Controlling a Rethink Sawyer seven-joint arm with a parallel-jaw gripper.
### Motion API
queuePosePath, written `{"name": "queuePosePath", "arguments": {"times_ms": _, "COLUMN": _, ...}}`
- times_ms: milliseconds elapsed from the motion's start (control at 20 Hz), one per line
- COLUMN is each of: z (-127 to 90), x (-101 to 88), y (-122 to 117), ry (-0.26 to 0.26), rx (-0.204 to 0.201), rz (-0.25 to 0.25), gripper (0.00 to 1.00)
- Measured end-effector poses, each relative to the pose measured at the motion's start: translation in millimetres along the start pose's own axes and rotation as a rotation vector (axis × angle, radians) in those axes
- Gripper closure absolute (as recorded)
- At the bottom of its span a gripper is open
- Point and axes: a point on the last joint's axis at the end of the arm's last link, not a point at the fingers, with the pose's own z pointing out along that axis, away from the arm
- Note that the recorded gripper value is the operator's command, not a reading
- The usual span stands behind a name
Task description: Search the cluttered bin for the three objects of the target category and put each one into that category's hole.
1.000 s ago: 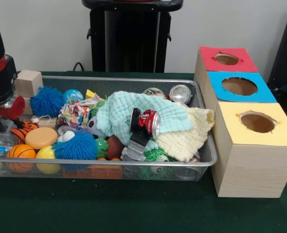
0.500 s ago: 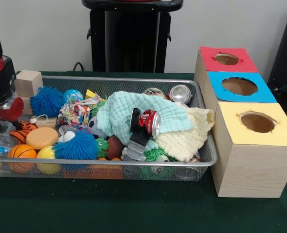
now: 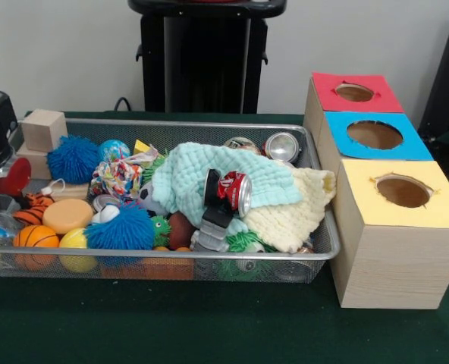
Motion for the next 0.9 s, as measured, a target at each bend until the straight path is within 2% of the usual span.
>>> {"name": "queuePosePath", "arguments": {"times_ms": 250, "z": -1.5, "x": -10.2, "y": -1.3, "ry": 0.032, "rx": -0.021, "rz": 0.015, "gripper": 0.00}}
{"name": "queuePosePath", "arguments": {"times_ms": 550, "z": -3.5, "x": -35.6, "y": 5.3, "ry": -0.039, "rx": -0.038, "rz": 0.017, "gripper": 0.00}}
{"name": "queuePosePath", "arguments": {"times_ms": 900, "z": -3.5, "x": -36.5, "y": 5.4, "ry": -0.042, "rx": -0.039, "rz": 0.018, "gripper": 0.00}}
